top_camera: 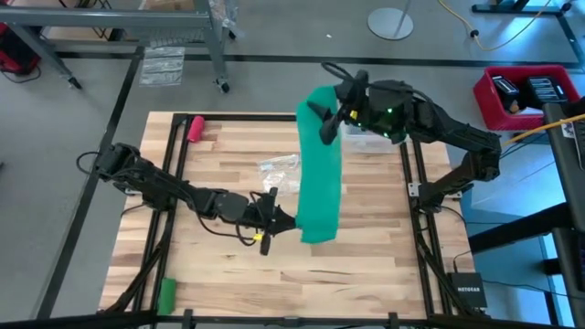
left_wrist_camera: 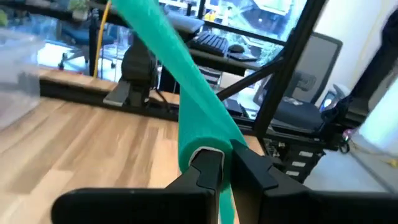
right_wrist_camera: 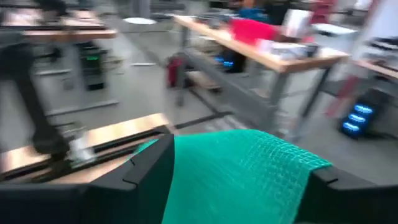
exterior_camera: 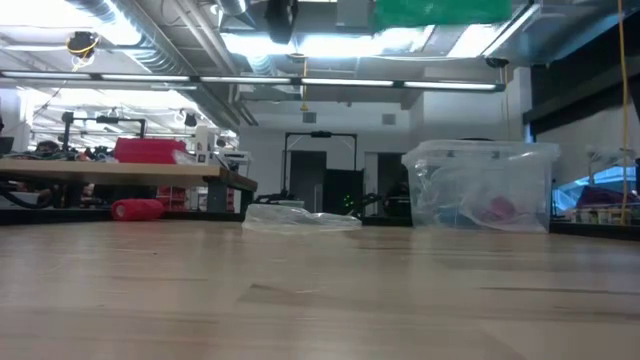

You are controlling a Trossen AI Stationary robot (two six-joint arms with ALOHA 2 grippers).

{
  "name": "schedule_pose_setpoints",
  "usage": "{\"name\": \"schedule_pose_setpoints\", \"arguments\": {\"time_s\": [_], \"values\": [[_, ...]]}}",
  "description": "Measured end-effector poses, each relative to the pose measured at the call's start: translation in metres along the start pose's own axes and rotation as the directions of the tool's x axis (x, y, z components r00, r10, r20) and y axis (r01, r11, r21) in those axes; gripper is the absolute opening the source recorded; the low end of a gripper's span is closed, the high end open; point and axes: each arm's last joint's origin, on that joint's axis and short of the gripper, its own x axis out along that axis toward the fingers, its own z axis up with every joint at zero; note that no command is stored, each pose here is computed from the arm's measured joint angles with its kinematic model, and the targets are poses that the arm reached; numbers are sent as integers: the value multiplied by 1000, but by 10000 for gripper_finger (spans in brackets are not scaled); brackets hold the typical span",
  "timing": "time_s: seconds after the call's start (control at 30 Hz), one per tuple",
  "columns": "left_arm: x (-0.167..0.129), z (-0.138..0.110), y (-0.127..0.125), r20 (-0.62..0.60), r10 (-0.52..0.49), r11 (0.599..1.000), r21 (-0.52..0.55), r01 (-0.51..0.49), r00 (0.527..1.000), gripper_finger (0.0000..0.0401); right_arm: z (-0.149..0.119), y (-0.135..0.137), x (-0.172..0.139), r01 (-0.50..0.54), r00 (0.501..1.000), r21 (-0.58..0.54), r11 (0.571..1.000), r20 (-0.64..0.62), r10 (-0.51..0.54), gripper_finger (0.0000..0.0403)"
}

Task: Roll bandage
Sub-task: Roll the green bandage

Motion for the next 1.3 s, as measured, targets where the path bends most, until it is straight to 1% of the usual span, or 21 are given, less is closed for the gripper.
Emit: {"name": "schedule_pose_setpoints", "arguments": {"time_s": [0.03, 0.07, 0.13, 0.2, 0.23, 0.3, 0.33, 0.37, 0.43, 0.53, 0.6, 0.67, 0.7, 0.77, 0.87, 0.97, 1.07, 1.1, 1.23, 1.27, 1.3], "values": [[0, -1, 0, -9, 4, 1000, -8, -4, 1000, 17, -2, -3, 2, 25, 1000, 34, 999, -14, -25, 236], [0, -2, 1, -21, 10, 1000, -7, -10, 1000, 17, -5, -6, 7, 28, 999, 83, 996, -40, -25, 234], [0, -4, 2, -41, 31, 1000, 0, -31, 999, 17, -15, -13, 17, -23, 990, 188, 982, -133, 48, 232], [0, -6, 2, -49, 33, 999, 1, -33, 998, 17, -29, -14, 28, -75, 957, 269, 960, -251, 145, 230], [0, -6, 1, -49, 30, 1000, 1, -30, 998, 17, -37, -13, 33, -90, 932, 280, 956, -314, 180, 229], [0, -5, 1, -44, 27, 1000, -1, -27, 999, 17, -51, -11, 42, -76, 885, 302, 950, -418, 204, 228], [0, -5, 1, -45, 27, 1000, 0, -27, 999, 17, -55, -12, 46, -70, 870, 312, 947, -445, 211, 227], [0, -6, 1, -48, 28, 1000, -1, -28, 998, 17, -56, -14, 48, -67, 867, 322, 945, -450, 215, 227], [0, -6, 1, -55, 31, 1000, -1, -32, 998, 17, -52, -19, 51, -69, 891, 312, 948, -407, 199, 227], [0, -6, 2, -49, 41, 999, -8, -41, 998, 17, -39, -22, 53, -78, 944, 232, 970, -296, 147, 227], [0, -6, 2, -49, 41, 999, -9, -42, 998, 17, -35, -21, 54, -86, 959, 177, 980, -253, 130, 227], [0, -6, 2, -50, 41, 999, -8, -41, 998, 17, -36, -20, 56, -111, 957, 161, 981, -250, 149, 227], [0, -6, 2, -52, 41, 999, -8, -41, 998, 17, -37, -19, 56, -133, 948, 170, 976, -264, 175, 229], [0, -7, 2, -61, 42, 999, -9, -43, 997, 17, -46, -20, 58, -160, 915, 193, 968, -339, 219, 237], [0, -7, 4, -70, 44, 999, -19, -46, 997, 17, -64, -22, 59, -147, 839, 172, 974, -499, 215, 254], [0, -10, 6, -93, 55, 998, -17, -57, 994, 17, -73, -22, 55, -150, 780, 159, 976, -587, 216, 270], [0, -11, 9, -112, 70, 997, -16, -72, 991, 17, -67, -23, 47, -202, 782, 212, 956, -554, 287, 279], [0, -11, 9, -111, 71, 997, -18, -74, 991, 17, -62, -24, 44, -208, 797, 238, 949, -522, 305, 280], [1, -9, 12, -100, 79, 996, -22, -82, 992, 17, -35, -31, 25, -230, 884, 320, 919, -326, 335, 280], [1, -9, 13, -96, 82, 996, -23, -85, 992, 17, -30, -32, 22, -236, 895, 348, 907, -286, 342, 280], [2, -8, 14, -94, 85, 996, -24, -88, 992, 17, -26, -33, 19, -254, 895, 378, 891, -258, 364, 280]]}}
